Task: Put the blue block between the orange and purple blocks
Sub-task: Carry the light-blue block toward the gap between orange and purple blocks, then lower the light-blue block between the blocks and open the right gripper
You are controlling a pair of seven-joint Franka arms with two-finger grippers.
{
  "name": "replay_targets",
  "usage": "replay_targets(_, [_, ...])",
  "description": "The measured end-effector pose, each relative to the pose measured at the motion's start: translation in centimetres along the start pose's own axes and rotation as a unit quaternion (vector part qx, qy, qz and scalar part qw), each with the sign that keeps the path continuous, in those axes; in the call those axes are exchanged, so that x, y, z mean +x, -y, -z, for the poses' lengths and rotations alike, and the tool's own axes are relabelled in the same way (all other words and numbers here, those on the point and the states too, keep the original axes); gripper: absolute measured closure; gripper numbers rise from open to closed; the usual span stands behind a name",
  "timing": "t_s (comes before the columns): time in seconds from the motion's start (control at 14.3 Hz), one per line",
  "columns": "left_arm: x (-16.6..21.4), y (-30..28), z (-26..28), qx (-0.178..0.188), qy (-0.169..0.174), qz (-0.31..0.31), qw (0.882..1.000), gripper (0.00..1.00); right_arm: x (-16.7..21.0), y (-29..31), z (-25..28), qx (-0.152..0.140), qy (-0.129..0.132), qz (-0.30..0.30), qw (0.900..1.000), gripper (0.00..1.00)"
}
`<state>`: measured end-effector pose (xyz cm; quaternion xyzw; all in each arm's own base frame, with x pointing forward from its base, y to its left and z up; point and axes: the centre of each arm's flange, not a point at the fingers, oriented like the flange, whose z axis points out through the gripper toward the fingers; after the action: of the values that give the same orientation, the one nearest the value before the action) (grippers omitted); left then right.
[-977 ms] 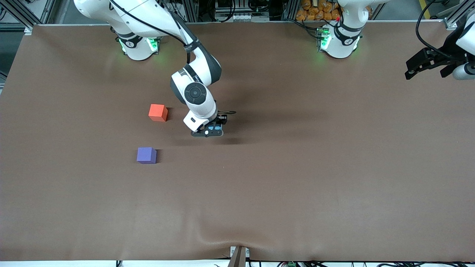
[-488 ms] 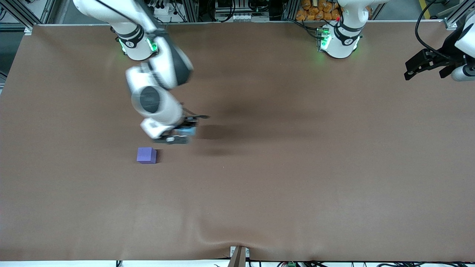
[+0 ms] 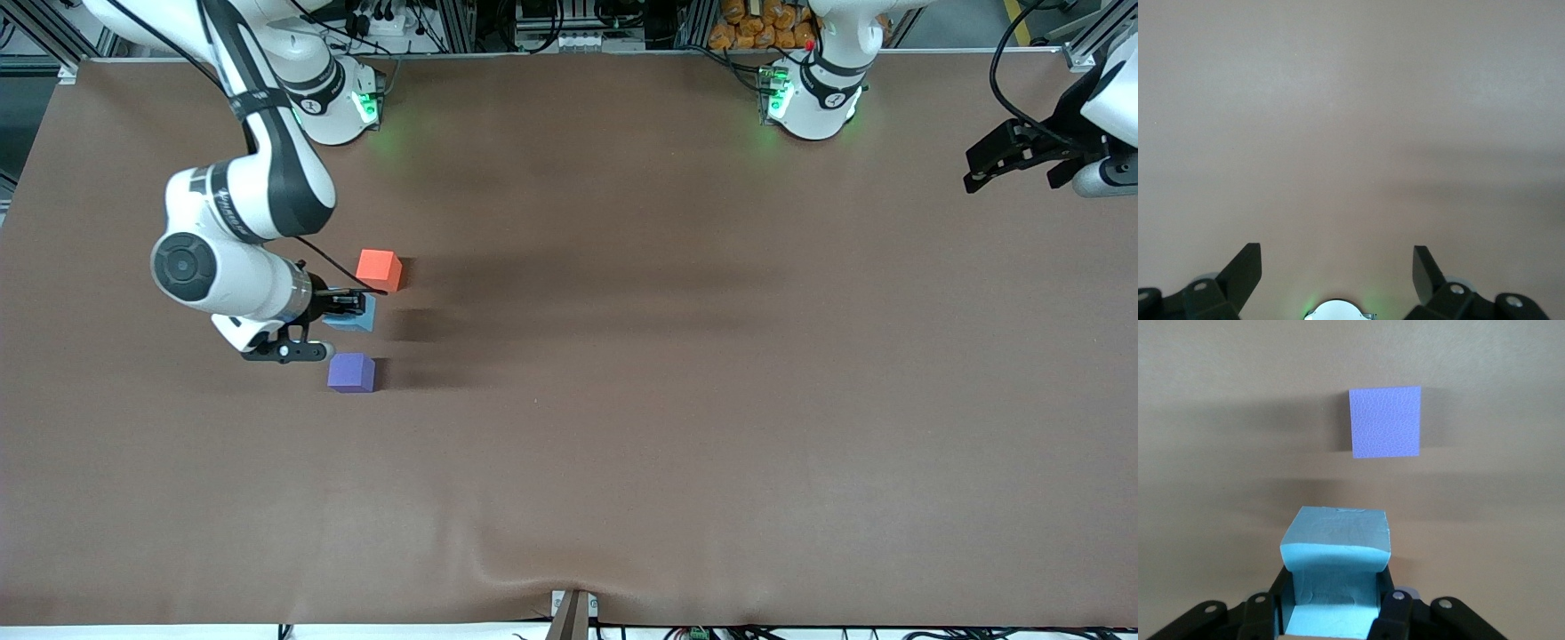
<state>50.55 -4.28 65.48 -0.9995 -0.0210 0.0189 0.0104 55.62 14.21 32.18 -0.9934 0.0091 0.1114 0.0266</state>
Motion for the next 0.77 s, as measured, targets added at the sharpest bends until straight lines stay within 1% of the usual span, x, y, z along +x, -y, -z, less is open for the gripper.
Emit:
replay_targets(0.21, [0.0,-0.1,0.0,0.0,0.0,-0.001,1.0,0.0,-0.7,-0.8,-2.9,-0.003,0.0,0.009,1.0,0.48])
replay_targets(0.56, [0.0,-0.2,-0.2,0.001,0.003,-0.002,1.0,0.0,-0.9,-1.5,-4.4,-0.001,-0.018,0.007,1.0,0.48])
replay_targets(0.77, [0.0,-0.3,-0.3,0.001,0.004,-0.003,1.0,0.0,-1.2,-1.7,-5.0,-0.002,-0.018,0.007,1.0,0.48])
